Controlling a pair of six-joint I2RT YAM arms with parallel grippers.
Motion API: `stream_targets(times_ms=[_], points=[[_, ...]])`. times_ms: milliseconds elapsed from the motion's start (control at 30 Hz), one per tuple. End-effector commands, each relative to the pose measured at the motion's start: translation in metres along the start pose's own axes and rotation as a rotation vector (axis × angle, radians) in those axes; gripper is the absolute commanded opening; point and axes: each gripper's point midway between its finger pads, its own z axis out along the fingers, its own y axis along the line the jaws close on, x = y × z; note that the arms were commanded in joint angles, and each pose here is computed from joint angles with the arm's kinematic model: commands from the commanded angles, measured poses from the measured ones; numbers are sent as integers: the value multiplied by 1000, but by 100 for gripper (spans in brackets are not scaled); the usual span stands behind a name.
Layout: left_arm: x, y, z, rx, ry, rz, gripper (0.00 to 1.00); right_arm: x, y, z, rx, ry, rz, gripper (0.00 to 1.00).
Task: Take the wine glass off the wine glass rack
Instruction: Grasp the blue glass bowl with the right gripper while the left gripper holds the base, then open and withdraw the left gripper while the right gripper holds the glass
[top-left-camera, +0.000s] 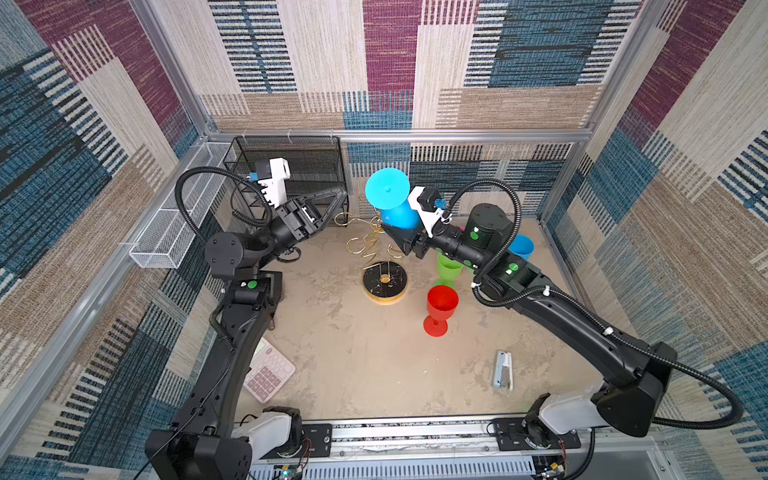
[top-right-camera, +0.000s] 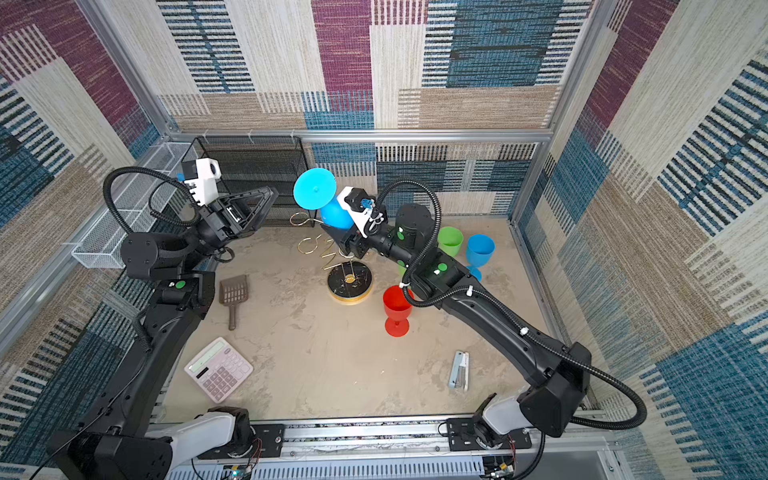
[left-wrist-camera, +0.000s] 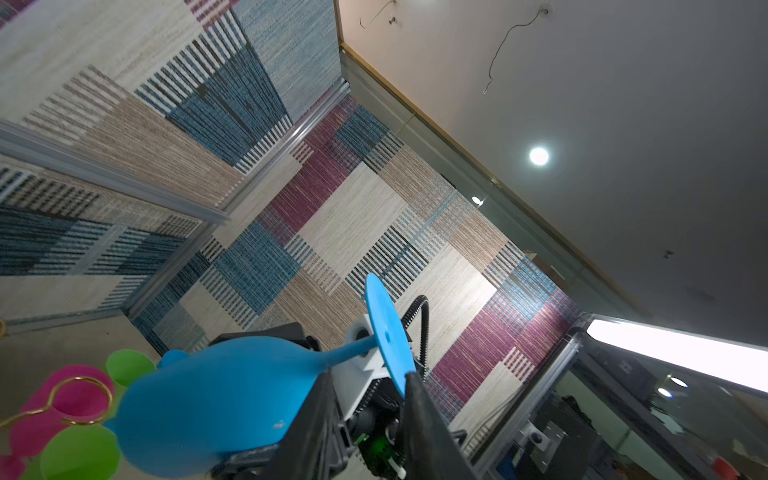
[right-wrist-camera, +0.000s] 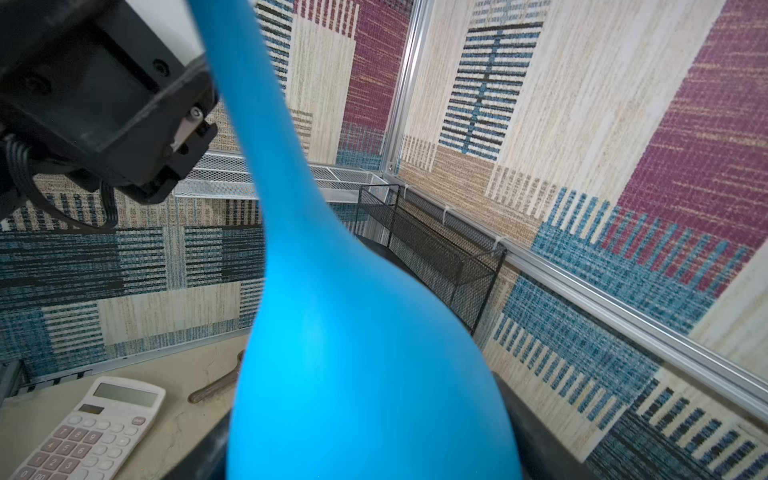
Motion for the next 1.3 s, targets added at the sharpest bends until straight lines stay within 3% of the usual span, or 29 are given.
stream_targets(times_ms=[0, 100, 200, 367, 567, 833, 1267], points=[[-8, 15, -10, -110, -88, 298, 32, 11, 0, -15, 20, 104, 91, 50], [-6, 33, -25, -215, -124, 552, 30, 18, 2, -32, 30, 166, 136, 49], [9, 34, -31, -174, -108, 828, 32, 25, 8, -44, 19, 215, 184, 47], [35, 51, -40, -143, -50, 1113, 32, 42, 20, -53, -26, 303, 261, 43], [56, 56, -44, -102, 17, 1357, 35, 67, 35, -55, -77, 367, 319, 40], [70, 49, -37, 24, 86, 1502, 35, 82, 51, -50, -146, 400, 369, 36], [88, 53, -30, 117, 147, 1548, 35, 91, 82, -35, -234, 413, 392, 32]])
